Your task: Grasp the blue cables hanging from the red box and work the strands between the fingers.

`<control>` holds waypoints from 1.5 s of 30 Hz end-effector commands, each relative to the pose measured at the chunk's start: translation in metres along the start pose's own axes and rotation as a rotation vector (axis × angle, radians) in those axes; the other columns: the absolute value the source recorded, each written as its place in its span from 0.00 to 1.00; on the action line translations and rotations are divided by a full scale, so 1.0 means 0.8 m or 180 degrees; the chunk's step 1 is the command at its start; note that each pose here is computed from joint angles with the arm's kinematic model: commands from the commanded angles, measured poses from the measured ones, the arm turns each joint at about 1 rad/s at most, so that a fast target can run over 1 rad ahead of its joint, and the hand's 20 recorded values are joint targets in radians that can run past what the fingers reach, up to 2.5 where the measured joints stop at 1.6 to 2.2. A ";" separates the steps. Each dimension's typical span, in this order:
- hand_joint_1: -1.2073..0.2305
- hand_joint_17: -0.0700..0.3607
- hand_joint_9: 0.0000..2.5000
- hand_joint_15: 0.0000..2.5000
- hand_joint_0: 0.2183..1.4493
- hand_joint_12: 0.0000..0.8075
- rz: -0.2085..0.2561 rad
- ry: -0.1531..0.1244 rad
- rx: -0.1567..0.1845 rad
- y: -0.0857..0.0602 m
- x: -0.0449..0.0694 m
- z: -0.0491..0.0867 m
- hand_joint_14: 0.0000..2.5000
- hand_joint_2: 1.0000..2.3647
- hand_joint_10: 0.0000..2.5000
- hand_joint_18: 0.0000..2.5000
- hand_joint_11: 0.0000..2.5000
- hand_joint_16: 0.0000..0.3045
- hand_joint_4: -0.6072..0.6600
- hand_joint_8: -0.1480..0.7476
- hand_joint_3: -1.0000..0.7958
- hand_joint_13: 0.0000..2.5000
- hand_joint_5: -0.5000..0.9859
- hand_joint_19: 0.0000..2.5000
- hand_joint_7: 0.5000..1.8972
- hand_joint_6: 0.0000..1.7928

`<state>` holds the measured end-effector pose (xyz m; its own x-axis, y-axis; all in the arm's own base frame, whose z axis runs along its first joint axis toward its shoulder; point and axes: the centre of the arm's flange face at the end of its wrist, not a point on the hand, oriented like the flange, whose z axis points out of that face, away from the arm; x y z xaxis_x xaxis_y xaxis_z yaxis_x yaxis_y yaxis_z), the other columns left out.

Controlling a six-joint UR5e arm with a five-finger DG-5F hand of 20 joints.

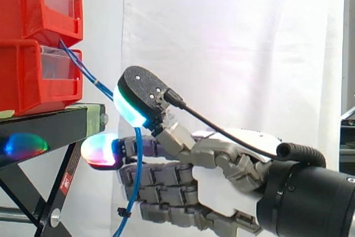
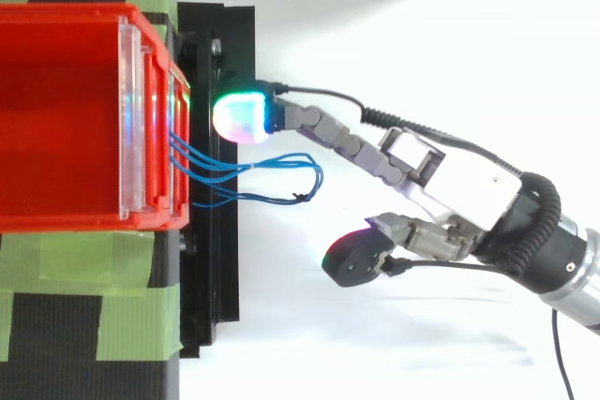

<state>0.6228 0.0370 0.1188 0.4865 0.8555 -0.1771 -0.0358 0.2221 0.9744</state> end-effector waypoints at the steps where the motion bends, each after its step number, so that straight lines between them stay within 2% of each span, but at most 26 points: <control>1: 0.58 0.49 0.01 0.07 0.34 0.49 0.0101 0.0095 0.0057 -0.007 0.004 -0.003 0.00 0.00 0.00 0.00 0.00 0.21 0.61 0.48 0.00 0.00 0.05 0.05 0.11 0.00; 4: 0.58 0.49 0.02 0.07 0.34 0.49 0.0063 0.0218 0.0073 0.000 0.012 0.002 0.00 0.00 0.00 0.00 0.00 0.21 0.61 0.48 0.00 0.00 0.05 0.05 0.11 0.00; 12: 0.58 0.49 0.02 0.07 0.34 0.50 0.0149 0.0216 0.0055 0.009 0.019 0.009 0.00 0.00 0.00 0.00 0.00 0.21 0.61 0.48 0.00 0.00 0.05 0.06 0.11 0.00; 29: 0.58 0.49 0.03 0.09 0.34 0.51 0.0228 0.0240 0.0171 0.003 0.013 0.006 0.00 0.00 0.00 0.00 0.01 0.21 0.61 0.50 0.00 0.02 0.05 0.07 0.11 0.00; 45: 0.57 0.49 0.06 0.10 0.34 0.54 0.0296 0.0252 0.0125 0.006 0.015 0.009 0.00 0.00 0.00 0.02 0.01 0.21 0.62 0.52 0.00 0.06 0.08 0.07 0.10 0.00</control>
<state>0.6335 0.0449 0.1216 0.4150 0.9043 -0.1000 -0.0351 0.1257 0.9915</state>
